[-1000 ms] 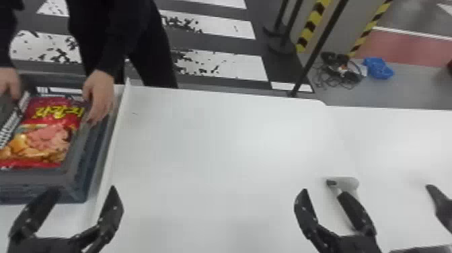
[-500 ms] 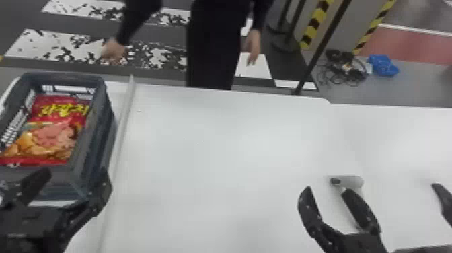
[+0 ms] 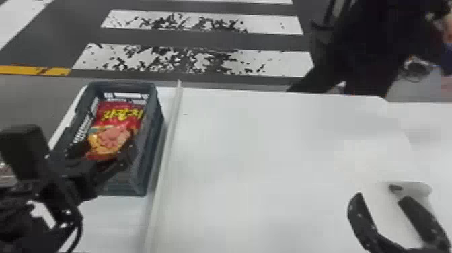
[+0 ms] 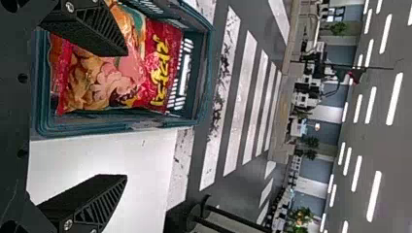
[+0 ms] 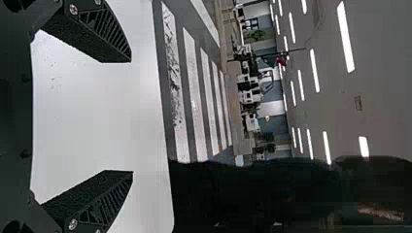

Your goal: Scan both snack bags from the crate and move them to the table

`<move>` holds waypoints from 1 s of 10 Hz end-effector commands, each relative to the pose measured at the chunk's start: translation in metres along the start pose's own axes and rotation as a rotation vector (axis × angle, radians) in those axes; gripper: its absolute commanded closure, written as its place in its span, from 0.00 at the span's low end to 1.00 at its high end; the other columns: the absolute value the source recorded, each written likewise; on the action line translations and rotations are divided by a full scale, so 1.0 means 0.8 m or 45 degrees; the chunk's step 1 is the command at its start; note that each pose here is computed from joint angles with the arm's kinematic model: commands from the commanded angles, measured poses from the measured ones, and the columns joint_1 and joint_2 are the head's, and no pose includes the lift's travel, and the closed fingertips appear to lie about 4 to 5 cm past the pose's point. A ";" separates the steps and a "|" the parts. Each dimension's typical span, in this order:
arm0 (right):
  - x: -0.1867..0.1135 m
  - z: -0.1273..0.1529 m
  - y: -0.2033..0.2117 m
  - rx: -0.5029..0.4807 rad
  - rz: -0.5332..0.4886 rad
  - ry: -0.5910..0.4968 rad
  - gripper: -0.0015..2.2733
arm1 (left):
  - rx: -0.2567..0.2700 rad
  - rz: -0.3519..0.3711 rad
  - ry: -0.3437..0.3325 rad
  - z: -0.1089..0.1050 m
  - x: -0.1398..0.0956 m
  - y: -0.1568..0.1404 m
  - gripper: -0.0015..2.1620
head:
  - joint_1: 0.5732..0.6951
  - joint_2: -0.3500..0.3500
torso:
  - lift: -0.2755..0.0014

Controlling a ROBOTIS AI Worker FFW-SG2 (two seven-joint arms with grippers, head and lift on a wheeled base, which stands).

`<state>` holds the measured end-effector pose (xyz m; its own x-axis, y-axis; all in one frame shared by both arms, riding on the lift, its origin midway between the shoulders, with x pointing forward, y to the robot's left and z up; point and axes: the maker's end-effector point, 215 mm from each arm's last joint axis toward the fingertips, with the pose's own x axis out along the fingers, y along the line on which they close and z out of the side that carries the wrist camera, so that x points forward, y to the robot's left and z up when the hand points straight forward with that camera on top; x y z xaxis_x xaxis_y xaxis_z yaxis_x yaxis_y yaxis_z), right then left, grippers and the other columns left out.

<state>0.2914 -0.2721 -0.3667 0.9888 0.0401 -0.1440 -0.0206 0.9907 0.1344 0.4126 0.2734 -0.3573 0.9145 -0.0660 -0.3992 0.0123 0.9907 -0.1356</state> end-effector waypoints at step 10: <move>0.019 -0.031 -0.005 -0.019 0.009 0.079 0.05 | 0.006 0.154 0.282 0.014 0.149 0.080 0.05 | 1.00 0.61 | 0.68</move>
<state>0.3026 -0.2716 -0.3931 0.9779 0.0541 -0.2020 -0.0297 0.9921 0.1221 0.5246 0.3308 -0.3985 0.8064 0.0272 -0.5907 -0.0886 0.9932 -0.0753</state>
